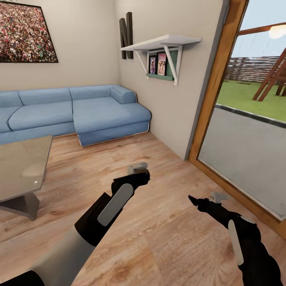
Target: Place each of the two pumpkins and all three candles from the living room inside a cabinet in the living room (use any cabinet), then make sure every cabinet is closed, and position the cauldron so it is next to a table in the living room.
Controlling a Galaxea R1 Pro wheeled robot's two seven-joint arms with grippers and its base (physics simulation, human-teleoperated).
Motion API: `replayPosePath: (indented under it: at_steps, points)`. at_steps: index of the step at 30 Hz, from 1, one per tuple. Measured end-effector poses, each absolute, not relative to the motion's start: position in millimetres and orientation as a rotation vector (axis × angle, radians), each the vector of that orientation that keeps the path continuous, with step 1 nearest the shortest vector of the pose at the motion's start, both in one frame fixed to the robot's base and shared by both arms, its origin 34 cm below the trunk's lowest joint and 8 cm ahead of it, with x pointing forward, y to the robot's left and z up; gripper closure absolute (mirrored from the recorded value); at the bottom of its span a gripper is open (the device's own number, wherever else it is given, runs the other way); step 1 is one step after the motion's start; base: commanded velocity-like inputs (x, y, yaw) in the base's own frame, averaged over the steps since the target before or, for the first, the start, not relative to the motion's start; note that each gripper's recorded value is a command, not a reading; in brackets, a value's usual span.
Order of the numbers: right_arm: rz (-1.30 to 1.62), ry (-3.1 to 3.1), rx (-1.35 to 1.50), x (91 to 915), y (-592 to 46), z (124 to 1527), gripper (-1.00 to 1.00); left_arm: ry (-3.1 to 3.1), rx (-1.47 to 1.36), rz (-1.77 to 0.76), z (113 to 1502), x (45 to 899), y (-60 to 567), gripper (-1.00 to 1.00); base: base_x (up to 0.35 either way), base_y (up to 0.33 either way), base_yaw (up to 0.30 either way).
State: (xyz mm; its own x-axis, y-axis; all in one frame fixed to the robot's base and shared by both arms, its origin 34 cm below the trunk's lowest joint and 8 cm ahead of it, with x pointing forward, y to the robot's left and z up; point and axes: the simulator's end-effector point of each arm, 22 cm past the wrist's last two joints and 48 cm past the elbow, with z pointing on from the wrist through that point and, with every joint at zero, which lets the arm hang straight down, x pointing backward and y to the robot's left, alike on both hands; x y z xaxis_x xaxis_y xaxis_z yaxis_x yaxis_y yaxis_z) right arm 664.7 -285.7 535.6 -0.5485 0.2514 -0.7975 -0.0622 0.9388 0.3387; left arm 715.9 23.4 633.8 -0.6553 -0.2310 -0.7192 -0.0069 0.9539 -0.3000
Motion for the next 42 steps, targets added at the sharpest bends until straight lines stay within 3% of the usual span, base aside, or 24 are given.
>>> replayPosePath:
  at_steps: [42]
  points:
    - [0.405,2.094,0.130,676,-286,594,-1.00,2.242,-0.163,-0.344,694,725,24,1.00,0.000,0.000,0.233]
